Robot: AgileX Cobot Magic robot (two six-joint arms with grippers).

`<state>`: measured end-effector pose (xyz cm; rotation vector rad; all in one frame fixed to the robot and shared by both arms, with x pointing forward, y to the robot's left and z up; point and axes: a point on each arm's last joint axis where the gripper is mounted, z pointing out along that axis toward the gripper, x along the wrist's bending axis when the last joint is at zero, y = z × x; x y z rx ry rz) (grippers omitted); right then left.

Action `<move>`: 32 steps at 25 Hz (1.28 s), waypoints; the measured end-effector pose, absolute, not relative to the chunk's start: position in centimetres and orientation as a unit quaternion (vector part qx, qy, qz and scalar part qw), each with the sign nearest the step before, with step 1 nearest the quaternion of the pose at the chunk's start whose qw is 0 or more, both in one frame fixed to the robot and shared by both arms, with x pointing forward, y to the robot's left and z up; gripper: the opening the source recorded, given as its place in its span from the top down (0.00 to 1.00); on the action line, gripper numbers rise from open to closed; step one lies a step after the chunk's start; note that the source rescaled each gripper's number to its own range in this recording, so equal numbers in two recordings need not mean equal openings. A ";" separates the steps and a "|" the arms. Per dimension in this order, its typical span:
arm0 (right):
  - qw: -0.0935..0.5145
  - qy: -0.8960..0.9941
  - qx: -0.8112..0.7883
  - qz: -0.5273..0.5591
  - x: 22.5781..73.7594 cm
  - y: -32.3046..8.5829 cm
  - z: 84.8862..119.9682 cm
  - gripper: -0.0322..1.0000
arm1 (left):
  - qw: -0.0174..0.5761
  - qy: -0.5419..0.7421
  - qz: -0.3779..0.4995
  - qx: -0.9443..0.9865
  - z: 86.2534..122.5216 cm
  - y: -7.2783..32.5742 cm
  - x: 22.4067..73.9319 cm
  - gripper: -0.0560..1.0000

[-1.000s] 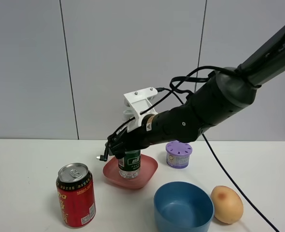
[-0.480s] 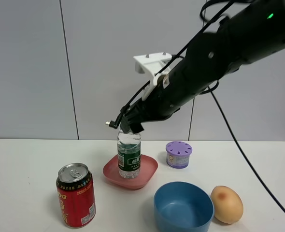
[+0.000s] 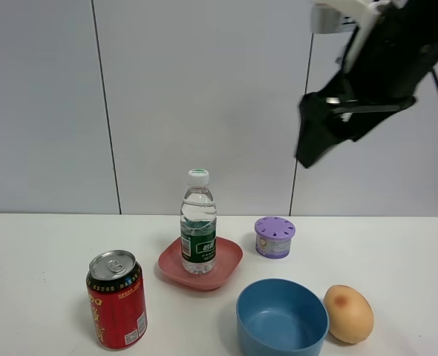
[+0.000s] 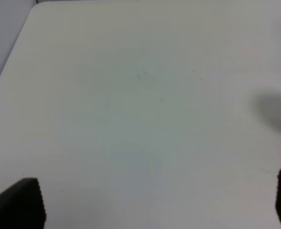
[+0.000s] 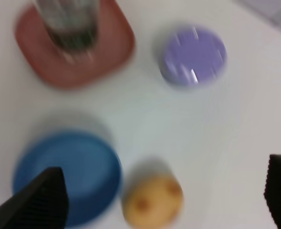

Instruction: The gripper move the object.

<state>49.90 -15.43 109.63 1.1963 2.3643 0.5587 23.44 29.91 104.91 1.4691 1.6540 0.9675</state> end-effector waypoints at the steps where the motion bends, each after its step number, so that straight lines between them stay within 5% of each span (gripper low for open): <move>1: 0.204 0.849 0.460 0.164 48.8 -17.6 110.5 0.28 | 0.356 0.640 0.375 0.569 104.9 29.9 23.4 0.00; 14: 0.255 0.718 0.621 0.185 34.5 -29.5 112.1 0.28 | 0.356 0.640 0.375 0.569 104.9 29.9 23.4 0.00; 23: 0.338 0.603 0.662 0.291 26.2 -30.6 109.7 0.29 | 0.356 0.640 0.375 0.569 104.9 29.9 23.4 0.00; 32: 0.345 0.587 0.644 0.348 23.9 -30.0 105.0 0.29 | 0.356 0.640 0.375 0.569 104.9 29.9 23.4 0.00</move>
